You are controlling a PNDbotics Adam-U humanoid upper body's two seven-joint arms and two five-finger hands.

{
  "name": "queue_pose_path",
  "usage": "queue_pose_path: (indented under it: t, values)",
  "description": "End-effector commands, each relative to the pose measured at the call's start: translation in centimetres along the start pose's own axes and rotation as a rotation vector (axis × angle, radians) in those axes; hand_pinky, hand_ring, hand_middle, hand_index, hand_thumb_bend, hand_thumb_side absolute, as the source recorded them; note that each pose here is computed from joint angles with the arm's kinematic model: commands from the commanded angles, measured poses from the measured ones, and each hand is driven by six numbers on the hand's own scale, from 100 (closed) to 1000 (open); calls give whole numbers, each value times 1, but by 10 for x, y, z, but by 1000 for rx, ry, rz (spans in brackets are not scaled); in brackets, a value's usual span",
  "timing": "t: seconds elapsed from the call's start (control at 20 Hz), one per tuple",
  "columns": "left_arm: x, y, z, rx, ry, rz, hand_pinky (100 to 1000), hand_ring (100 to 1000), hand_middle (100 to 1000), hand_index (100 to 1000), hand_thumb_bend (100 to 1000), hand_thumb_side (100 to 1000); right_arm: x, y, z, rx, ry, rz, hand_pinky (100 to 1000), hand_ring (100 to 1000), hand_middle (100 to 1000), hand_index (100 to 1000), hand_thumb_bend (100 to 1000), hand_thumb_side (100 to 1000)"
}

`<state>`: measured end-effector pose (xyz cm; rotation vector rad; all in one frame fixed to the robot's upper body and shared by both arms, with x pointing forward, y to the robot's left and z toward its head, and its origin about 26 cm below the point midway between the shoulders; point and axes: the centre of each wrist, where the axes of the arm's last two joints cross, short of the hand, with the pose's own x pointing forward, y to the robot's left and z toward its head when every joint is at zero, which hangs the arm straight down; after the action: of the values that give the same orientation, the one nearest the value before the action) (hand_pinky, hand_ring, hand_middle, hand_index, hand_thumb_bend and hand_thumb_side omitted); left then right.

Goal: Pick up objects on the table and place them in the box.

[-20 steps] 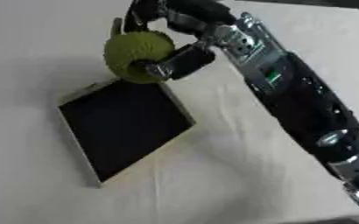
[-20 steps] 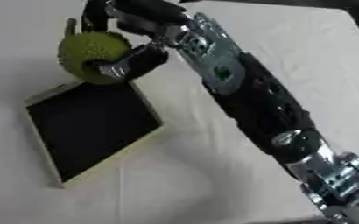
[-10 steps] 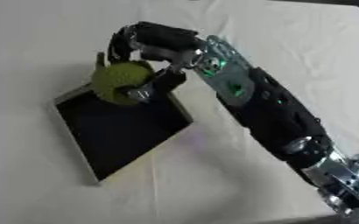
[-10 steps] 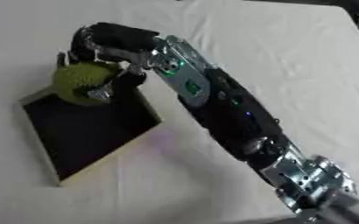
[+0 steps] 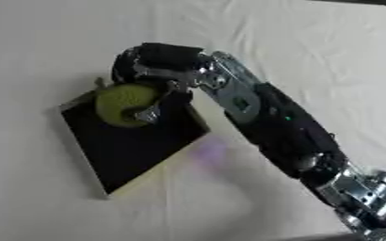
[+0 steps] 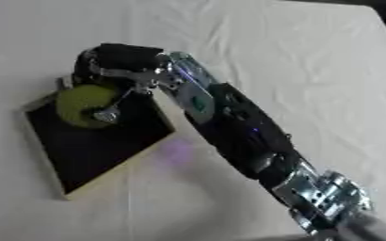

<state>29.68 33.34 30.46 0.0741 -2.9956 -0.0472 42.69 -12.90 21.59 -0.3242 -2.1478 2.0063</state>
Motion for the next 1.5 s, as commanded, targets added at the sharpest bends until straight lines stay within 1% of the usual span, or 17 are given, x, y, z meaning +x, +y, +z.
queue_pose_path:
  t: [0.05,0.15,0.2,0.25,0.4,0.5,0.6,0.7,0.9,1.0,1.1,1.25,1.3,1.35,1.5]
  values:
    - [6,-1,-8,-16,-33,2,604,700,600,705,100,497,-1,-7,0,4,-6,38,663,846,541,725,100,262]
    - [6,-1,-8,-17,-31,1,604,701,600,705,100,499,0,-7,2,5,-11,49,717,914,624,782,100,272]
    - [6,-1,-8,-19,-31,1,604,701,600,705,100,498,0,-7,3,9,-12,58,742,943,669,828,101,265]
    - [6,-1,-8,-20,-30,0,604,701,600,705,100,499,0,-7,4,16,-12,67,763,963,702,848,121,252]
    - [6,0,-8,-20,-29,-2,604,701,600,704,100,499,1,-11,6,44,-18,108,827,1000,773,913,147,171]
    - [6,0,-7,-21,-28,-4,604,701,600,704,100,499,3,-15,7,60,-29,131,845,1000,790,928,170,165]
    - [6,0,-7,-21,-28,-5,604,701,601,705,100,498,7,-20,9,60,-44,148,855,1000,802,939,174,125]
    - [6,0,-7,-20,-26,-7,603,701,601,705,100,500,11,-27,10,48,-60,157,855,1000,803,936,172,116]
    - [6,1,-7,-19,-26,-10,604,701,601,705,100,498,17,-39,17,6,-62,144,848,1000,798,934,135,100]
    - [6,1,-7,-18,-26,-12,604,701,601,705,100,499,20,-47,22,-38,-61,126,841,1000,790,934,100,100]
    - [6,1,-7,-17,-25,-13,604,701,601,705,100,499,25,-57,28,-89,-62,104,838,1000,788,934,100,100]
    - [6,2,-7,-13,-26,-17,604,701,601,705,100,498,32,-77,45,-209,-50,52,827,1000,782,940,100,100]
    - [6,2,-7,-12,-26,-18,604,702,601,704,100,498,34,-84,51,-247,-42,29,821,1000,786,944,100,375]
    - [7,3,-6,-11,-25,-21,604,702,601,705,100,498,37,-91,59,-292,-31,5,820,1000,775,944,100,100]
    - [7,4,-6,-10,-22,-28,603,702,602,704,100,501,45,-112,86,-416,3,-61,809,1000,770,946,100,100]
